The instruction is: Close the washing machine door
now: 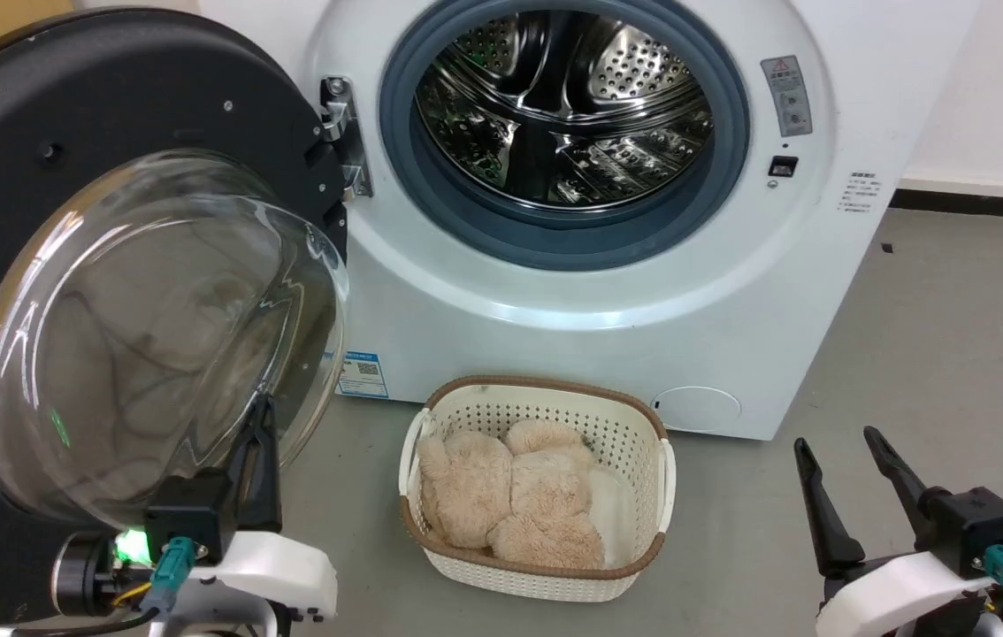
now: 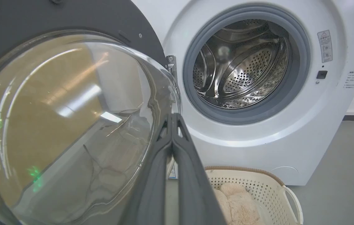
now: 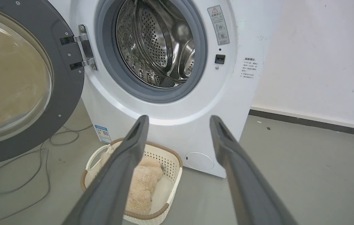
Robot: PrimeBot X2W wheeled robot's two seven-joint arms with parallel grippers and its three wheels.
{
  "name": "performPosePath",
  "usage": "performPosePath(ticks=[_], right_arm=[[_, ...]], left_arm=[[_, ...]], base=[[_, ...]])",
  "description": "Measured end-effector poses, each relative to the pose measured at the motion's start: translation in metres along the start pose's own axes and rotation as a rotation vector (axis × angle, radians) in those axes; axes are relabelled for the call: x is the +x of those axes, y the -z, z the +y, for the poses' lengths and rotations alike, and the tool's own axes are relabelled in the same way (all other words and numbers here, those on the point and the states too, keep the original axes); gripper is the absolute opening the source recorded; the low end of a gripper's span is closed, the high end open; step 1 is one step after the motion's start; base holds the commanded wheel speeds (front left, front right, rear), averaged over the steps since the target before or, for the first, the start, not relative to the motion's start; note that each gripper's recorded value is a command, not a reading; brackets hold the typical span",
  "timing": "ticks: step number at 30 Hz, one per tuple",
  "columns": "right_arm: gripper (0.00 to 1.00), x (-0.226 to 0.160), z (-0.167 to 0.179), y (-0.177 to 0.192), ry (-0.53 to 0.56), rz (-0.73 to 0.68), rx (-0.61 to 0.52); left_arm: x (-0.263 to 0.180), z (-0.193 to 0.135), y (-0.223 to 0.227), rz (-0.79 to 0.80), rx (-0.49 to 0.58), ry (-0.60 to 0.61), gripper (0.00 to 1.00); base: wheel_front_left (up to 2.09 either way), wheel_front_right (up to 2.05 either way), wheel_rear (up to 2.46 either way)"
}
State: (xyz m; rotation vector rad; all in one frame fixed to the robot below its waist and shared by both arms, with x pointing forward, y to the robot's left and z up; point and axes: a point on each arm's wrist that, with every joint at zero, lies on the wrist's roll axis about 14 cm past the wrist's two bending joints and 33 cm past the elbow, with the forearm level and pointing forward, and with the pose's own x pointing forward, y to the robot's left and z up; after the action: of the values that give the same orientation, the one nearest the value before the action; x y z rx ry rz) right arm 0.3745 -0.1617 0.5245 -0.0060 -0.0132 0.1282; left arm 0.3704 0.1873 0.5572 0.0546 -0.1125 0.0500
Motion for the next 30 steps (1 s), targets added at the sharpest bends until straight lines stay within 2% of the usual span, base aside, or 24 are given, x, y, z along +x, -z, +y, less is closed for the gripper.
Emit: performPosePath(ticks=[12,13,20,30], right_arm=[[1.00,0.009,0.006,-0.002,-0.021,-0.025,0.028],[1.00,0.011,0.008,-0.003,-0.028,-0.028,0.036],[1.00,0.019,0.016,-0.001,-0.052,-0.034,0.049],[1.00,0.031,0.028,0.003,-0.085,-0.035,0.063]], left_arm=[[0.000,0.034,-0.042,-0.138,-0.005,-0.087,0.00],[-0.001,0.047,-0.055,-0.182,0.006,-0.120,0.00],[-0.004,0.082,-0.085,-0.282,0.003,-0.201,0.00],[-0.015,0.139,-0.114,-0.387,-0.037,-0.320,0.00]], base=[[0.00,0.00,0.00],[0.00,0.00,0.00],[0.00,0.00,0.00],[0.00,0.00,0.00]])
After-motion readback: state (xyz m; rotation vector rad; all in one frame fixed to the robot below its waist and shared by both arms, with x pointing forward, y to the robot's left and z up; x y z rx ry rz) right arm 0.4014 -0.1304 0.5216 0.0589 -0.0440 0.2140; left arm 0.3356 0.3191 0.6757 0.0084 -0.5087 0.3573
